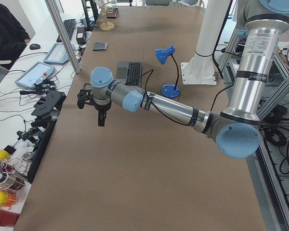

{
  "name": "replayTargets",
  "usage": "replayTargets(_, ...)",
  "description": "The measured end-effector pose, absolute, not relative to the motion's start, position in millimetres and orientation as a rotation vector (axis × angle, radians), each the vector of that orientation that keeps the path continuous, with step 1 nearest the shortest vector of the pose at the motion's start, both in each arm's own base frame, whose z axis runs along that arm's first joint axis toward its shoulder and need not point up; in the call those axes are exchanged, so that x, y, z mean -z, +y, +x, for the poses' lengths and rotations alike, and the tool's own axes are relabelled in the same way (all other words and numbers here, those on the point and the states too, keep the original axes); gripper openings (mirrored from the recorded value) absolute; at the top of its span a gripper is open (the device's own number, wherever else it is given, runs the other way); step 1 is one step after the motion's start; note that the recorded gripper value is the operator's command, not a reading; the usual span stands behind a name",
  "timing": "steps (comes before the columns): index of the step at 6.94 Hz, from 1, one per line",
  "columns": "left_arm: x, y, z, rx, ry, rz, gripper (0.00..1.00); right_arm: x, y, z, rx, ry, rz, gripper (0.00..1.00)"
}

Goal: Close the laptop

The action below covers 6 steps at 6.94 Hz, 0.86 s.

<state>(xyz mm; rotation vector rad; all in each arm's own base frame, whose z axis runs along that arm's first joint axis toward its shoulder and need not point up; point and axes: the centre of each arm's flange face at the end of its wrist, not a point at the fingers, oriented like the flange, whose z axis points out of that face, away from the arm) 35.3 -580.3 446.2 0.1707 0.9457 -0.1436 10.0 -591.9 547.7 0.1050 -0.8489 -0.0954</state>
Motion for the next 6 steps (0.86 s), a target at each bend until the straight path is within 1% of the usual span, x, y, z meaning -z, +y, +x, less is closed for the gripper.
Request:
replayTargets(2, -373.3, -594.3, 105.7, 0.189, 1.011, 0.119, 0.98, -506.2, -605.4, -17.7, 0.058, -0.916, 0.089, 1.0)
replayTargets(4, -312.4, -587.9, 162.3, 0.221, 1.072, 0.065, 0.98, -461.6, -597.7, -61.2, 0.037, -1.007, 0.046, 1.0)
replayTargets(5, -286.6, -572.5, 186.7, 0.229, 1.101, 0.037, 0.98, -428.4, -581.0, -91.6, 0.04, -1.06, 0.015, 0.92)
replayTargets(6, -266.5, -555.2, 203.1, 0.23, 1.127, 0.015, 0.98, -394.4, -561.0, -123.7, 0.031, -1.091, -0.025, 0.82)
